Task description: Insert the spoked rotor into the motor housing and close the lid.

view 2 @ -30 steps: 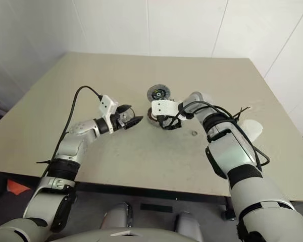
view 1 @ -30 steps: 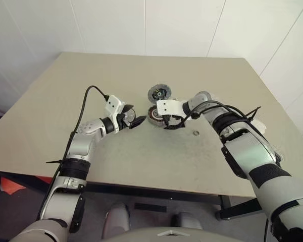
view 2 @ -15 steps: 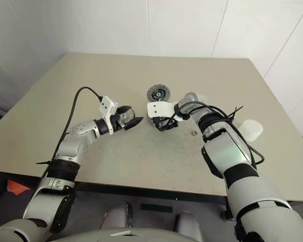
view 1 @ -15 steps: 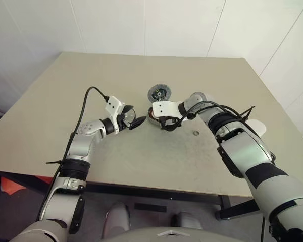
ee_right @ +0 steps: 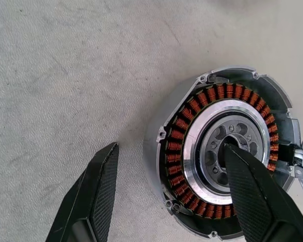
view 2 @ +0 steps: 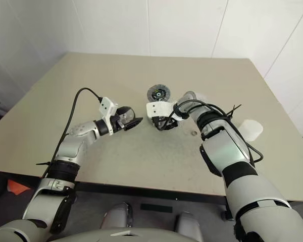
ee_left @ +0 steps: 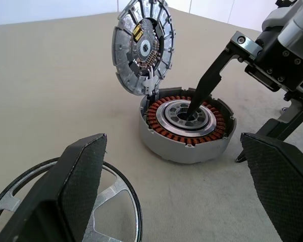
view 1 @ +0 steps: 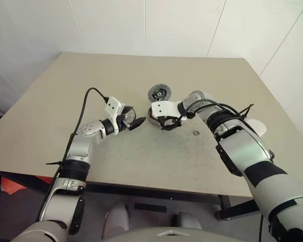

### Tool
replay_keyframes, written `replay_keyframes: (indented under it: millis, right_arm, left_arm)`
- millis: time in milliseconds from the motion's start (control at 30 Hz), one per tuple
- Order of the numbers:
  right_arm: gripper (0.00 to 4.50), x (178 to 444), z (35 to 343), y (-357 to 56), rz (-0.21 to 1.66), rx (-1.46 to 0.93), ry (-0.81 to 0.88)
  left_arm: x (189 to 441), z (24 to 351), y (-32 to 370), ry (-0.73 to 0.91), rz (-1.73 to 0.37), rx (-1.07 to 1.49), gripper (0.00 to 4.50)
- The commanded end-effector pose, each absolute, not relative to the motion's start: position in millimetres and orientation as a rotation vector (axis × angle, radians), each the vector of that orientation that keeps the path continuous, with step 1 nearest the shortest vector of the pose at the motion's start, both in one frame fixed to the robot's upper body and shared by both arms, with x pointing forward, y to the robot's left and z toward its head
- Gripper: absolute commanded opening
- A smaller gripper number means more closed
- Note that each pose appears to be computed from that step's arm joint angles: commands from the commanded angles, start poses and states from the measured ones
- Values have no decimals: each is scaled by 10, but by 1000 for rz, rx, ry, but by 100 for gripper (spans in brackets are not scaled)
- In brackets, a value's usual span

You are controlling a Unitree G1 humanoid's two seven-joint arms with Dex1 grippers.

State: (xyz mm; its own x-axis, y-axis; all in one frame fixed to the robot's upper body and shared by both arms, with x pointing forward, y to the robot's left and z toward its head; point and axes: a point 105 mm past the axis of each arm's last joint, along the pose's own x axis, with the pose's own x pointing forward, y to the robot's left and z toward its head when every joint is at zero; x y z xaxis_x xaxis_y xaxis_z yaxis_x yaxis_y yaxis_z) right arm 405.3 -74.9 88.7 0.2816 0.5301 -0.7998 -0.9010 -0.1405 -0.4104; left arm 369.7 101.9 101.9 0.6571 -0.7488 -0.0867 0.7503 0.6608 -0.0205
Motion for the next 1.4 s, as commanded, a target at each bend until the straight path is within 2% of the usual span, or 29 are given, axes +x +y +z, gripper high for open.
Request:
replay_keyframes:
  millis: [33, 400, 500, 600, 633, 967, 1167, 1400]
  right_arm:
    - [366, 4112, 978, -796, 1269, -1157, 458]
    - [366, 4085, 932, -914, 1291, -1238, 542]
    - [312, 4067, 914, -911, 1304, -1235, 551]
    - [211, 4060, 913, -893, 1313, -1238, 545]
    - [203, 4067, 921, -882, 1310, -1242, 534]
    - [203, 4034, 920, -979, 1340, -1254, 529]
    - [203, 3762, 620, -1235, 1498, -1253, 625]
    - [203, 3578, 481, -1178, 1599, -1201, 612]
  left_arm:
    - [3678, 1137, 979, 45, -869, 32, 450]
    - [3667, 1124, 999, 45, -853, 32, 450]
    - [3671, 1125, 1011, 44, -847, 33, 450]
    - [3673, 1125, 1009, 43, -846, 33, 450]
    - [3672, 1124, 1009, 43, -846, 33, 450]
    - [3693, 1142, 986, 40, -854, 30, 450]
    - [3729, 1133, 964, 42, -855, 28, 450]
    - [3772, 1147, 920, 41, -871, 31, 450]
